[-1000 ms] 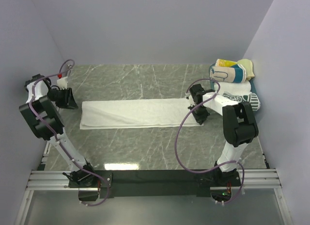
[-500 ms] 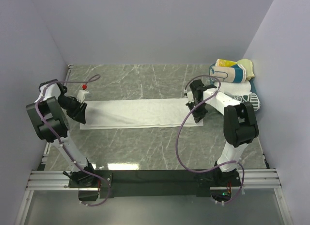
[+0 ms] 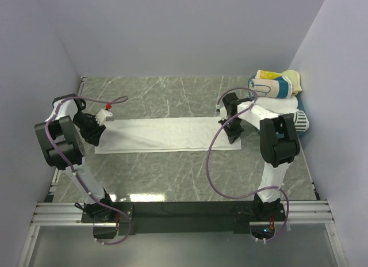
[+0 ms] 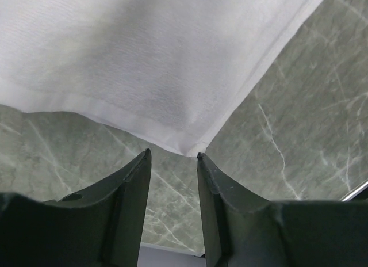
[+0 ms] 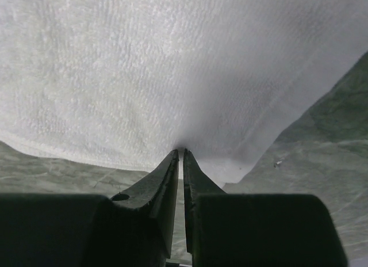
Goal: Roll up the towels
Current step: Fold the towel
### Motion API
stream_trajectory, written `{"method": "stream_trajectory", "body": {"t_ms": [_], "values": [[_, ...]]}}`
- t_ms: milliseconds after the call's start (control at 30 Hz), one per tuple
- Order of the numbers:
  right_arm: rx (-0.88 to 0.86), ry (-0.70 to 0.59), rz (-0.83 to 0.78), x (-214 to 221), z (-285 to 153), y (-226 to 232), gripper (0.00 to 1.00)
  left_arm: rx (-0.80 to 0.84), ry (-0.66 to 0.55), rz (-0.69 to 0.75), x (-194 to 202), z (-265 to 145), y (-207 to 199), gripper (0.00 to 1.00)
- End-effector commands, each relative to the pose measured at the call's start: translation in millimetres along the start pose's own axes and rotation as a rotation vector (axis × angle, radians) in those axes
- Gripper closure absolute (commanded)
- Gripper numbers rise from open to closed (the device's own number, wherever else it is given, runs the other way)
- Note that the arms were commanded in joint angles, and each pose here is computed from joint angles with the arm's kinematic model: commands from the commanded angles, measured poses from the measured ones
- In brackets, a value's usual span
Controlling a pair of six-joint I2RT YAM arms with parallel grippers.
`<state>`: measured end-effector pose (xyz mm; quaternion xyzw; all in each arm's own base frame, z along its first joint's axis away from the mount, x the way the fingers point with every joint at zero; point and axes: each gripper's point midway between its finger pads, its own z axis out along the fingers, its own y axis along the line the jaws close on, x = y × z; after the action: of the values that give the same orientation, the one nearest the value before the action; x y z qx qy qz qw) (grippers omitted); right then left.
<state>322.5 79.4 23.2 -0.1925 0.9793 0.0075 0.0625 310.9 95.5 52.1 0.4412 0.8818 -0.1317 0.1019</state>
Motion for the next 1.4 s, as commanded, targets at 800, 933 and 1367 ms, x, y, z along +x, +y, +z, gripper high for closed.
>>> {"method": "stream_trajectory", "body": {"t_ms": [800, 933, 1367], "values": [[0.029, 0.029, 0.02, 1, 11, -8, 0.86, -0.013, 0.065, 0.142, 11, 14, -12, 0.94], [0.051, 0.037, 0.023, 3, 13, -14, 0.86, -0.033, 0.073, 0.148, 11, 4, -9, 0.99], [0.052, 0.042, 0.029, 6, 15, -16, 0.86, -0.017, 0.146, 0.137, 38, -3, -11, 0.99]]}}
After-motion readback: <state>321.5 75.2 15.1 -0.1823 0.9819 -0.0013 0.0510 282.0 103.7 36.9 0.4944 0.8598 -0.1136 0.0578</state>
